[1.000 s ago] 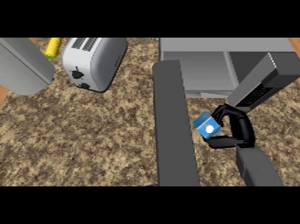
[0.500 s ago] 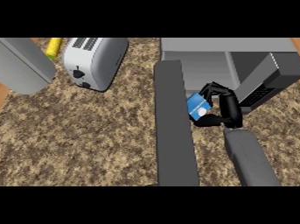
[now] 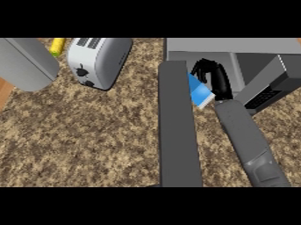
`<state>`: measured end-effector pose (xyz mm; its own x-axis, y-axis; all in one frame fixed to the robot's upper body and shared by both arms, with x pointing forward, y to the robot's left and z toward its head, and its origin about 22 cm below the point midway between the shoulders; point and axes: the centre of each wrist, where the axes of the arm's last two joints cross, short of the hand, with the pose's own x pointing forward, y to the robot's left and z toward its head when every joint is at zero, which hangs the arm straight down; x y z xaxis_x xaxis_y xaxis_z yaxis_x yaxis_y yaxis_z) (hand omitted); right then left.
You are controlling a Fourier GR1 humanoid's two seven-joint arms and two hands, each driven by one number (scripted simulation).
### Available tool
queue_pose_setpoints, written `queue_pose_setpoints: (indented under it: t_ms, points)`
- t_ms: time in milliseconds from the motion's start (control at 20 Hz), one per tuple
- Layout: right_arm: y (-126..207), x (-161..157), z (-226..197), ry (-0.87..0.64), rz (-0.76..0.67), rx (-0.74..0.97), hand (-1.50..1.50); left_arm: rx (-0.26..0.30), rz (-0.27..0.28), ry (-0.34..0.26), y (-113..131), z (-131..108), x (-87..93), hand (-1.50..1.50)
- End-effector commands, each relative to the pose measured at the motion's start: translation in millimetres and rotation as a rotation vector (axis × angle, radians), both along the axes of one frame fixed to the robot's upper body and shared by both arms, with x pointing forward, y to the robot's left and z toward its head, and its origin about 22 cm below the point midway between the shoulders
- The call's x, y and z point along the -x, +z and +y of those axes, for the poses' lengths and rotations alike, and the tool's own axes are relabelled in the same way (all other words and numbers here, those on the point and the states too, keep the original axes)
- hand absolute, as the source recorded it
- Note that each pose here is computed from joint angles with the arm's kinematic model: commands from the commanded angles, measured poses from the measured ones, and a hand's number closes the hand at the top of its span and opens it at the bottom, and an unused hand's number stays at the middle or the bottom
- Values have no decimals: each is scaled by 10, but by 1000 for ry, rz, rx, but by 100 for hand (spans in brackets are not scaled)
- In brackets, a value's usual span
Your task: Pick up the milk, place it into the microwave and close the microwave
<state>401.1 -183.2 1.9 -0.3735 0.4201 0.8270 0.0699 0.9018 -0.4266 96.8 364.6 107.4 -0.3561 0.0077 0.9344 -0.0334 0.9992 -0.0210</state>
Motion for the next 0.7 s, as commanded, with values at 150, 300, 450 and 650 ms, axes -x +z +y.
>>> queue_pose_setpoints:
  t_ms: [150,300,450,650]
  points:
    - [99,-224,-173,-110,-5,98,150,7,-21,-35,-130,-56,-30,-150]
    - [194,-298,-157,-169,-10,98,150,3,-23,-46,-105,-40,-111,-150]
    - [269,-346,-211,-217,-36,138,150,-6,-24,-39,-67,46,-173,-150]
    - [246,-339,-224,-330,-119,201,150,2,-36,-64,-101,30,-248,-150]
